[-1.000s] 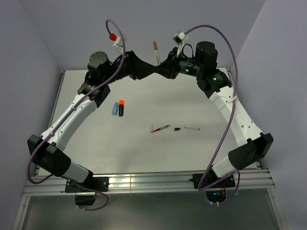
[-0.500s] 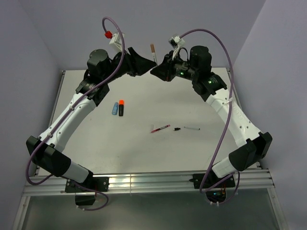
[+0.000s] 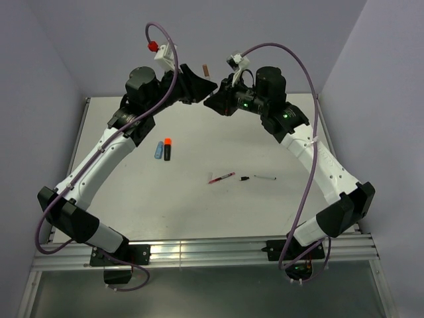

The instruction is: Insert the pens into the pen caps

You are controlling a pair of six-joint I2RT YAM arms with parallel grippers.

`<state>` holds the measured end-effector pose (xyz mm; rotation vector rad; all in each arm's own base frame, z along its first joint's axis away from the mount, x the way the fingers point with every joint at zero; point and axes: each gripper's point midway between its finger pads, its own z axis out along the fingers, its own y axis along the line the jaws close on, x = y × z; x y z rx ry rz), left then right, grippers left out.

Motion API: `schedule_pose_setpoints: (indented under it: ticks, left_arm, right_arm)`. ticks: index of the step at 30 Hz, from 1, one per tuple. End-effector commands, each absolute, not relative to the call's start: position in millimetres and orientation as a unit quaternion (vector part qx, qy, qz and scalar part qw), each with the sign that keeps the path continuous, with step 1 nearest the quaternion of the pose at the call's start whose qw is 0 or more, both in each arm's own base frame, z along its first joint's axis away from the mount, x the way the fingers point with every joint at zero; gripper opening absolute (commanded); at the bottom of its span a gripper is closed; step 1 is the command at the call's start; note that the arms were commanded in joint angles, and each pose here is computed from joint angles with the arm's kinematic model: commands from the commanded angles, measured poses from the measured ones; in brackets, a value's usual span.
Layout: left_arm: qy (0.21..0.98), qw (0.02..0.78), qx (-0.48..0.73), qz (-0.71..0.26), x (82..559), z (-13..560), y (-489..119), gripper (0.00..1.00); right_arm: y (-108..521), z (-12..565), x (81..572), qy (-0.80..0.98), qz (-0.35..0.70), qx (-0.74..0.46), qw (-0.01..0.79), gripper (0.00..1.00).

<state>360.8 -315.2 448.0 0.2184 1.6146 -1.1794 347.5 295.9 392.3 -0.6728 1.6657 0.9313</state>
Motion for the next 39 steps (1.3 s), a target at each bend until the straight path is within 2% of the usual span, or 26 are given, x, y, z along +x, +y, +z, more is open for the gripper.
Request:
schedule_pose_setpoints:
  ticks: [1,4,5,6,7,8,10,11,12,14,17,19,23,25,26,28,33,39]
  left_arm:
    - [0.668,0.556,0.094,-0.485,363,462,-315,0.48]
    - [0.675,0.556,0.092,-0.477,364,457,-316,0.28]
    - [0.677,0.558,0.088,-0.472,366,456,-314,0.14]
    - [0.68,0.557,0.086,-0.469,367,455,-313,0.06]
    - [0.686,0.553,0.084,-0.465,368,450,-312,0.0]
    - [0.688,0.554,0.085,-0.462,367,450,-311,0.0]
    - [0.693,0.55,0.09,-0.457,366,445,-309,0.0]
    - [0.699,0.547,0.089,-0.451,366,441,-303,0.0]
    - [0.709,0.542,0.089,-0.442,367,431,-299,0.0]
    - [0.729,0.539,0.09,-0.412,372,414,-278,0.0]
    - [0.767,0.512,0.122,-0.367,382,371,-248,0.0]
    - [0.806,0.469,0.147,-0.329,384,326,-232,0.0]
    - [0.878,0.373,0.126,-0.271,393,247,-184,0.0]
    - [0.899,0.345,0.114,-0.245,398,215,-165,0.0]
    - [0.911,0.332,0.102,-0.221,400,197,-151,0.04]
    - [0.935,0.297,0.072,-0.18,405,161,-138,0.02]
    - [0.96,0.249,0.04,-0.121,422,106,-114,0.0]
    - [0.972,0.213,0.041,-0.094,444,67,-95,0.0]
  right_arm:
    - [293,415,337,0.676,0.384,-0.286,0.56,0.0]
    - [293,414,336,0.677,0.382,-0.286,0.56,0.0]
    - [293,415,337,0.677,0.381,-0.285,0.561,0.0]
    - [292,414,337,0.678,0.38,-0.286,0.561,0.0]
    - [292,415,336,0.676,0.379,-0.288,0.562,0.0]
    - [292,413,336,0.679,0.378,-0.288,0.559,0.02]
    - [290,410,336,0.681,0.372,-0.292,0.559,0.22]
    - [288,405,333,0.686,0.369,-0.294,0.555,0.42]
    - [286,402,332,0.688,0.366,-0.295,0.553,0.5]
    - [274,390,331,0.697,0.354,-0.297,0.548,0.66]
    - [250,372,329,0.712,0.34,-0.293,0.539,0.84]
    - [236,363,330,0.72,0.333,-0.288,0.536,0.91]
    - [191,336,335,0.755,0.298,-0.244,0.531,0.94]
    - [180,326,335,0.761,0.283,-0.244,0.531,0.94]
    - [172,317,333,0.768,0.278,-0.236,0.526,0.95]
    - [167,306,331,0.776,0.274,-0.228,0.52,0.95]
    - [157,292,329,0.788,0.259,-0.22,0.514,0.96]
    - [158,291,332,0.791,0.263,-0.219,0.507,0.97]
